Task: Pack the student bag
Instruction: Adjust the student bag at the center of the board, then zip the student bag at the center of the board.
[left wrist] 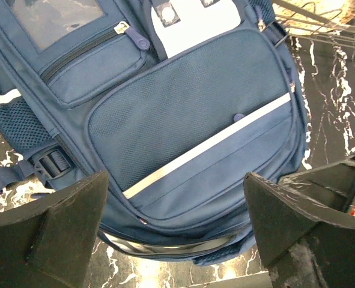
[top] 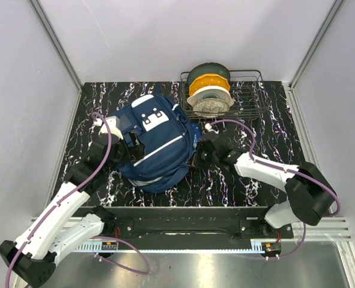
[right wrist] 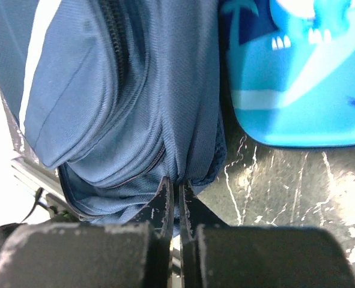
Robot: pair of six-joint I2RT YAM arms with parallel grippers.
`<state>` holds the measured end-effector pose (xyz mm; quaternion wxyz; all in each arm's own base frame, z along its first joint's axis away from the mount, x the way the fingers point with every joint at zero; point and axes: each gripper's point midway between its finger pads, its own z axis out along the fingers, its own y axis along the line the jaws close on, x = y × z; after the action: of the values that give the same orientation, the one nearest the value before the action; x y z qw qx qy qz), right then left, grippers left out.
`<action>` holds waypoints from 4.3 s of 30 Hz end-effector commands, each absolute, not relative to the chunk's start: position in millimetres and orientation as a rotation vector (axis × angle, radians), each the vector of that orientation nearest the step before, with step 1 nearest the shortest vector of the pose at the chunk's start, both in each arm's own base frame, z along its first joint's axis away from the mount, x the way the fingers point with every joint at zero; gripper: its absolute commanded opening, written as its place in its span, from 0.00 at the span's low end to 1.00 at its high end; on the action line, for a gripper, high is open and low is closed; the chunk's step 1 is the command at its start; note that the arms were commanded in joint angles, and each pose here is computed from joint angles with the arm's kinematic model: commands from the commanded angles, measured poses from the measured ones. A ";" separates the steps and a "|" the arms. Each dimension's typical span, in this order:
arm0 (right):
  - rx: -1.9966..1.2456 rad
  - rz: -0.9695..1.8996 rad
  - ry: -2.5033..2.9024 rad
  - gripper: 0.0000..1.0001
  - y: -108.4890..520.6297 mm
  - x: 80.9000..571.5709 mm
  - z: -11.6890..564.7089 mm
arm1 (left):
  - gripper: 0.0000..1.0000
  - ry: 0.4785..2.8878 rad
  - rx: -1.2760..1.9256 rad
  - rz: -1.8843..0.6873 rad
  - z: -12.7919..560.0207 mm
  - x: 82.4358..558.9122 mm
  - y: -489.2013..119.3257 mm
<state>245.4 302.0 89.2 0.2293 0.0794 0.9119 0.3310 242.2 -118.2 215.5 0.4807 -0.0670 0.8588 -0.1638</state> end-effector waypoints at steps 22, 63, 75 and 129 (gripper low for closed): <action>-0.496 0.468 2.194 0.00 256.1 342.1 204.9 | 0.99 2.070 -0.266 -0.470 203.7 242.2 -115.9; 0.065 0.875 2.240 0.66 299.7 198.3 190.7 | 0.59 2.120 -0.760 -0.527 52.0 248.3 -103.2; 0.190 0.832 2.265 0.69 376.7 159.4 135.6 | 0.60 2.145 -0.699 -0.484 38.7 253.5 -95.6; 0.061 0.266 2.161 0.33 464.8 238.3 35.0 | 0.04 2.127 -0.389 -0.601 69.0 256.6 -110.0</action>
<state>215.0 464.9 23.2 0.4235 0.0294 0.8965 0.1267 248.4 -97.0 50.6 0.4144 -0.1842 0.8670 -0.2066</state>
